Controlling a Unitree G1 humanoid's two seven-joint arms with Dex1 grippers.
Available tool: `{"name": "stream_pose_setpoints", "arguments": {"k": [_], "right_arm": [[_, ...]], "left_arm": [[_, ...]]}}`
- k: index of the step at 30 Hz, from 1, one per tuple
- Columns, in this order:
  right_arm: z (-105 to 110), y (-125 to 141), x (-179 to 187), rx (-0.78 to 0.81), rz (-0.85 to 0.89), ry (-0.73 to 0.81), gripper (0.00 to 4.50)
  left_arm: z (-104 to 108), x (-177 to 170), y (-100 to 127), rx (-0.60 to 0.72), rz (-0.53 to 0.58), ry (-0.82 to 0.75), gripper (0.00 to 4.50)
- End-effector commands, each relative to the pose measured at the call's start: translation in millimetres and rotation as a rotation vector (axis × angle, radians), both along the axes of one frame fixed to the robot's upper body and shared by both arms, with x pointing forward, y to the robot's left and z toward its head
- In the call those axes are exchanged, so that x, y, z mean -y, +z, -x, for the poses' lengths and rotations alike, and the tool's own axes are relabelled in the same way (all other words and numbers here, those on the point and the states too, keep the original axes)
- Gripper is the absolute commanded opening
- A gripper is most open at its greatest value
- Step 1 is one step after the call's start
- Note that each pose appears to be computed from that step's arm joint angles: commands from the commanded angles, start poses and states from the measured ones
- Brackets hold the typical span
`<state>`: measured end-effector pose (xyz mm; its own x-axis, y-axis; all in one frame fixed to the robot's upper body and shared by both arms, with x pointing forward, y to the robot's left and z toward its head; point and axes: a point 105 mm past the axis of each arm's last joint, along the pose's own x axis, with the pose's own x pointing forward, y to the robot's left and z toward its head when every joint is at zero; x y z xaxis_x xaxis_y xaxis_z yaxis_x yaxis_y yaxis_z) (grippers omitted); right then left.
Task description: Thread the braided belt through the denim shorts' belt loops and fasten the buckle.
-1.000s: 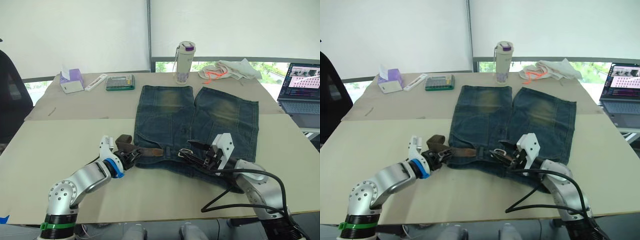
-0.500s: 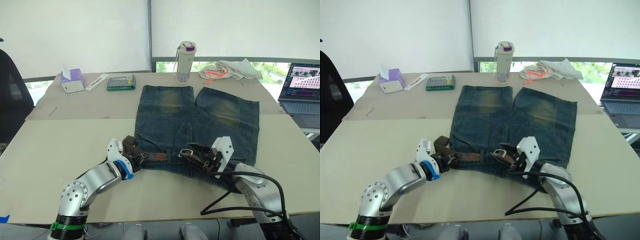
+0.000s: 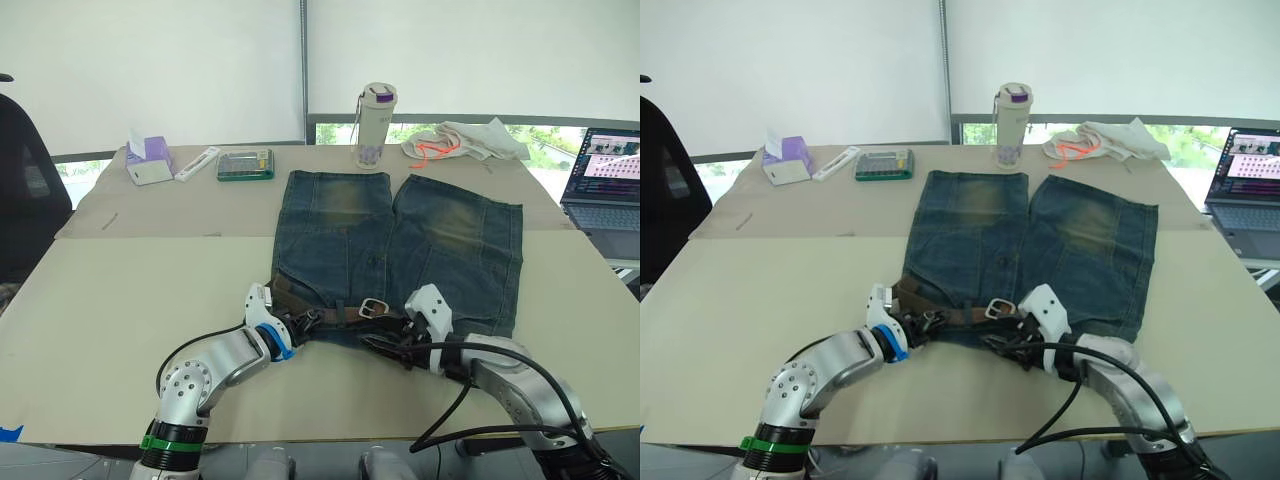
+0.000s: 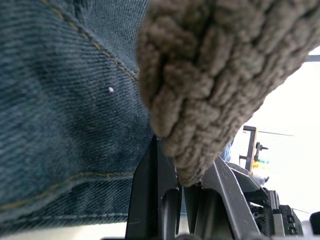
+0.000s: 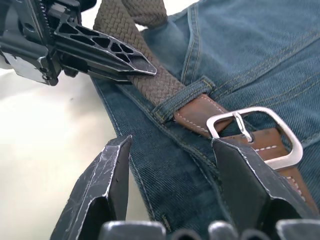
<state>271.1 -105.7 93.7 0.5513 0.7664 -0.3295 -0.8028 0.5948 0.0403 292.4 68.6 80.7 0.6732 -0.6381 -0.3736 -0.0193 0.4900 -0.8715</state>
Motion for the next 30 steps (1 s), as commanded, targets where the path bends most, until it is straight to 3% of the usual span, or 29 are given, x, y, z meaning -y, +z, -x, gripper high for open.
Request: {"name": "stream_pose_setpoints", "arguments": {"k": [1, 4, 8, 12, 15, 21, 29, 30], "right_arm": [[-6, 3, -4, -0.041, -0.024, -0.075, 2.83], [-9, 7, -6, -0.063, -0.064, -0.11, 2.83], [9, 20, -15, -0.097, -0.141, -0.02, 2.83], [-5, 5, 0, -0.109, -0.052, -0.158, 2.83], [-14, 5, 2, -0.126, -0.08, -0.241, 2.83], [-15, 1, -1, -0.188, -0.1, -0.299, 2.83], [-21, 11, -15, -0.267, -0.286, -0.362, 2.83], [-22, 12, -16, -0.274, -0.304, -0.37, 2.59]], "left_arm": [[0, 3, -5, 0.043, -0.053, -0.06, 0.0], [-1, 3, -10, 0.052, -0.071, -0.07, 0.0], [-3, 2, -12, 0.06, -0.072, -0.069, 0.0], [-4, 3, -13, 0.061, -0.066, -0.071, 0.0], [-3, 3, -14, 0.068, -0.078, -0.082, 0.0], [-3, 4, -14, 0.07, -0.074, -0.087, 0.0], [-4, 6, -13, 0.074, -0.069, -0.091, 0.0], [-4, 6, -13, 0.074, -0.069, -0.092, 0.0]]}}
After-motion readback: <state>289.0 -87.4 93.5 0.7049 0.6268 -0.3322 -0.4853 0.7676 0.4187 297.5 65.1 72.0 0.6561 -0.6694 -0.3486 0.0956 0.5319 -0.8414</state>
